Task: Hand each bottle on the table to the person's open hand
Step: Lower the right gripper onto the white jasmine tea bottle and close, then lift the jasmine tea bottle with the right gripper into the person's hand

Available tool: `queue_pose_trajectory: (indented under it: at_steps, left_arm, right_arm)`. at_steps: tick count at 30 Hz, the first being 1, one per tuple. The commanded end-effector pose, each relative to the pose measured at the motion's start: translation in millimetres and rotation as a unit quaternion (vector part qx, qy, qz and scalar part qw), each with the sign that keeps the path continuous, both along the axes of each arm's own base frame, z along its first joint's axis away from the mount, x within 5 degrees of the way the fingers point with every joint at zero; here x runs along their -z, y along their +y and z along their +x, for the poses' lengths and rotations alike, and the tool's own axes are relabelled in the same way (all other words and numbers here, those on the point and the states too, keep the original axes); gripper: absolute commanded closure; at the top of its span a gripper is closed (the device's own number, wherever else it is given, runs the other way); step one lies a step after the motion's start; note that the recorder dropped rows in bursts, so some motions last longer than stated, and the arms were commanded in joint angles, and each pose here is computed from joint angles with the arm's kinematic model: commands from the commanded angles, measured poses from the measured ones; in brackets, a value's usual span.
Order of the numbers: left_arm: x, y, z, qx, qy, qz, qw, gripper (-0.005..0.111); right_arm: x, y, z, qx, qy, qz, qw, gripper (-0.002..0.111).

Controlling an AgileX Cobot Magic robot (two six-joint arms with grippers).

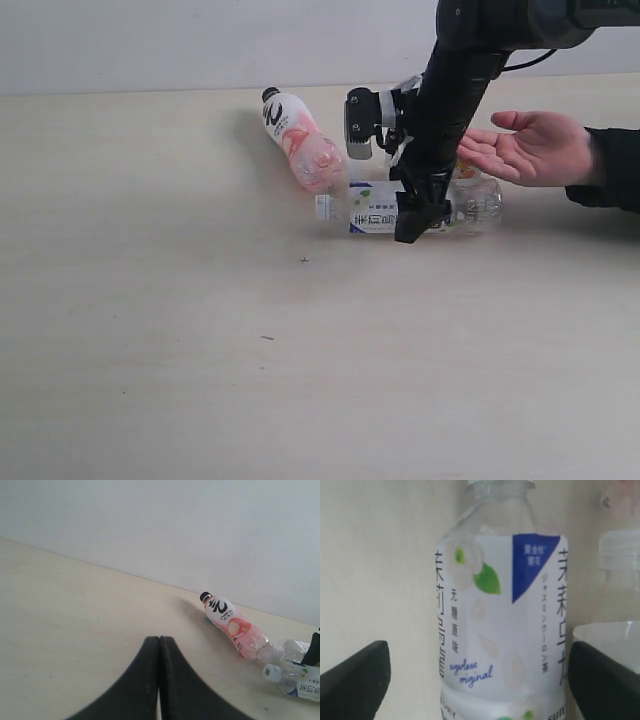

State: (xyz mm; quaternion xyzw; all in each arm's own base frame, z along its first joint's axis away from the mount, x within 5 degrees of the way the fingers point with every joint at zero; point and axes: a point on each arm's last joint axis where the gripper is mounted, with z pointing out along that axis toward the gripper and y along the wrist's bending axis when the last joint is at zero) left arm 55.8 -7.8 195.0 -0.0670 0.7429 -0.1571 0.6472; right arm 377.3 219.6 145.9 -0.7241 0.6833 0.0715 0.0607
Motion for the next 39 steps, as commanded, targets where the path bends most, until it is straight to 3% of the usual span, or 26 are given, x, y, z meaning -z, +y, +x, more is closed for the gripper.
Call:
queue_pose_trajectory:
  at_steps: [1,9,15,24,33,39]
  left_arm:
    - [0,0,0,0.001,-0.002,0.003,1.000,0.107]
    - [0,0,0,0.001,-0.002,0.003,1.000,0.107]
    - [0,0,0,0.001,-0.002,0.003,1.000,0.107]
    - [0,0,0,0.001,-0.002,0.003,1.000,0.107]
    - [0,0,0,0.001,-0.002,0.003,1.000,0.107]
    - [0,0,0,0.001,-0.002,0.003,1.000,0.107]
  right_arm:
    - [0,1,-2,0.025,0.011,-0.003,1.000,0.019]
    - [1,0,-8,0.060,0.050,-0.023,0.997,0.019]
    - [2,16,-19,0.050,0.045,-0.045,0.997,0.019]
    - [3,23,-23,0.104,0.042,-0.054,0.992,0.019]
    - [31,22,-24,0.116,0.076,-0.081,0.987,0.019]
    - [32,22,-24,0.118,0.077,-0.081,0.987,0.027]
